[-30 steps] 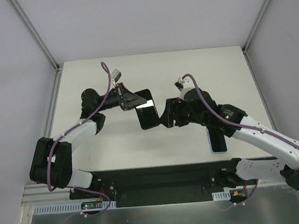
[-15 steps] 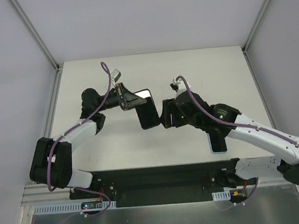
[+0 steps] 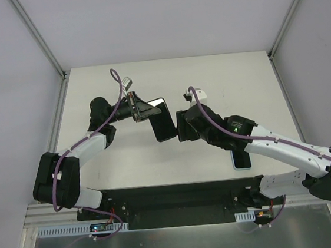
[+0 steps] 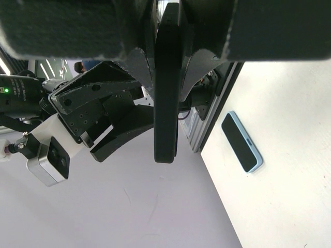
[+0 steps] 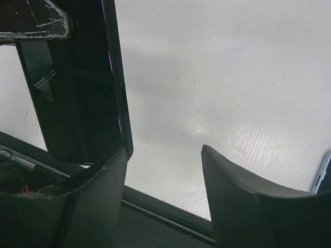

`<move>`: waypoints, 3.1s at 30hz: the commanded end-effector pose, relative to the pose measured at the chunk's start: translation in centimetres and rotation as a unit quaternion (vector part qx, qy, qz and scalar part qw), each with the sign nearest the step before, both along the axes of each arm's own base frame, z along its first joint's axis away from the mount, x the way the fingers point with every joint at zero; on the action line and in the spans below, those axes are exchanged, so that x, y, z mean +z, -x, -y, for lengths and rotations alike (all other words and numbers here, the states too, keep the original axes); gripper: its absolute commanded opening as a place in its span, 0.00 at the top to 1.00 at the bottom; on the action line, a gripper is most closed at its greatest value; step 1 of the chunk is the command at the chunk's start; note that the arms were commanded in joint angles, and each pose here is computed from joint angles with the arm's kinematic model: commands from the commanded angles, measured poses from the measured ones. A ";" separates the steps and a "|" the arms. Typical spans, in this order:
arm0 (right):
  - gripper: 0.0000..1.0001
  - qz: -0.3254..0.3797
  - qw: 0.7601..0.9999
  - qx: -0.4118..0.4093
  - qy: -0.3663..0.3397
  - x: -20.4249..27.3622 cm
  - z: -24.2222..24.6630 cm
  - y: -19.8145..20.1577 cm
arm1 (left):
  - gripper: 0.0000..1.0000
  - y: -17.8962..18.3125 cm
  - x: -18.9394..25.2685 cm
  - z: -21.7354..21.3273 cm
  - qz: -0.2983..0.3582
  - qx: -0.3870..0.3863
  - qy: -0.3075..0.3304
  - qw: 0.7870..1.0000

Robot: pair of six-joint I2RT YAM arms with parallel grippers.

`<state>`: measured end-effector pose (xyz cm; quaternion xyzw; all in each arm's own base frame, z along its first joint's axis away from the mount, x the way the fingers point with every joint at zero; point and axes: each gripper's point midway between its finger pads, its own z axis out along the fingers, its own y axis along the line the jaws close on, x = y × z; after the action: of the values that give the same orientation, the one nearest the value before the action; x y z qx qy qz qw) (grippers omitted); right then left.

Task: Take the phone out of the phone case
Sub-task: Remove the phone case from the phone.

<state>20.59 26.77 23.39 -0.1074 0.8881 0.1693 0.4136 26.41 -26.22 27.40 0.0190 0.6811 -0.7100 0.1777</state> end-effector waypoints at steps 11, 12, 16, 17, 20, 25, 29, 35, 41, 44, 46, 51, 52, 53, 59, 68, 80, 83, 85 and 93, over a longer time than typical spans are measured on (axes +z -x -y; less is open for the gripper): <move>0.40 0.026 0.982 -0.045 0.180 -2.6 4.0 -0.6 | 1.00 2.6 8.2 -0.5 0.078 -0.021 0.063 0.995; 0.41 0.033 0.980 -0.051 0.190 -2.5 4.2 -0.8 | 1.00 2.7 8.2 -0.5 0.077 -0.021 0.063 0.995; 0.40 0.040 0.973 -0.048 0.222 -2.7 4.1 -0.6 | 1.00 2.9 8.7 -0.6 0.081 -0.021 0.065 0.994; 0.40 0.041 0.972 -0.047 0.226 -2.8 4.0 -0.6 | 1.00 2.9 8.8 -0.6 0.082 -0.022 0.065 0.994; 0.40 0.035 0.975 -0.037 0.215 -3.2 3.5 -0.3 | 1.00 3.0 9.1 -0.6 0.084 -0.021 0.067 0.994; 0.40 0.023 0.982 -0.025 0.184 -4.5 2.8 -0.1 | 1.00 3.3 9.7 -0.7 0.083 -0.024 0.071 0.994; 0.39 -0.007 0.991 -0.008 0.133 -5.9 2.3 0.3 | 1.00 3.5 10.3 -0.8 0.067 -0.027 0.079 0.994; 0.40 -0.033 0.995 -0.012 0.097 -7.7 2.2 -0.1 | 1.00 3.6 10.9 -0.8 0.035 -0.020 0.065 0.997; 0.41 -0.065 0.996 0.000 0.053 -8.5 0.6 -0.1 | 1.00 3.4 10.6 -0.9 -0.007 -0.009 0.061 0.998; 0.42 -0.083 0.996 -0.014 0.042 -9.4 1.1 -0.4 | 1.00 3.4 10.7 -1.0 -0.017 -0.005 0.067 0.998; 0.43 -0.088 0.995 -0.025 0.039 -9.8 1.7 -0.7 | 1.00 3.4 11.0 -1.1 -0.017 -0.004 0.071 0.997; 0.44 -0.126 0.992 -0.015 -0.015 -10.5 1.2 -0.5 | 1.00 3.1 11.2 -1.0 -0.024 -0.001 0.071 0.997; 0.44 -0.134 0.991 -0.014 -0.020 -10.8 1.3 -0.2 | 1.00 3.2 11.2 -1.0 -0.026 -0.001 0.072 0.997; 0.44 -0.136 0.990 -0.014 -0.022 -10.8 1.3 -0.2 | 1.00 3.2 11.2 -1.1 -0.027 -0.001 0.072 0.997; 0.48 -0.087 0.989 -0.064 0.105 -10.1 4.8 -1.1 | 1.00 3.2 11.1 -1.1 -0.036 0.001 0.072 0.997; 0.51 -0.029 0.972 -0.068 0.224 -8.9 5.4 -1.4 | 1.00 3.2 11.2 -1.0 -0.034 0.003 0.061 0.998; 0.55 0.004 0.954 -0.042 0.297 -8.9 4.4 -2.2 | 1.00 3.3 11.7 -1.0 -0.033 -0.001 0.060 0.998; 0.55 0.004 0.954 -0.026 0.300 -9.4 3.8 -2.2 | 1.00 3.3 11.9 -1.0 -0.033 -0.002 0.060 0.998; 0.55 -0.004 0.954 -0.010 0.301 -10.0 3.7 -1.8 | 1.00 3.3 12.0 -1.0 -0.031 -0.004 0.060 0.998; 0.55 -0.068 0.988 0.030 0.135 -12.3 0.7 -0.8 | 1.00 3.3 12.3 -1.0 -0.029 -0.004 0.063 0.998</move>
<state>22.60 24.32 12.01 -0.1762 0.9146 -0.0288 0.3629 26.89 -25.28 33.25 -0.0794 0.6843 -0.7055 0.1664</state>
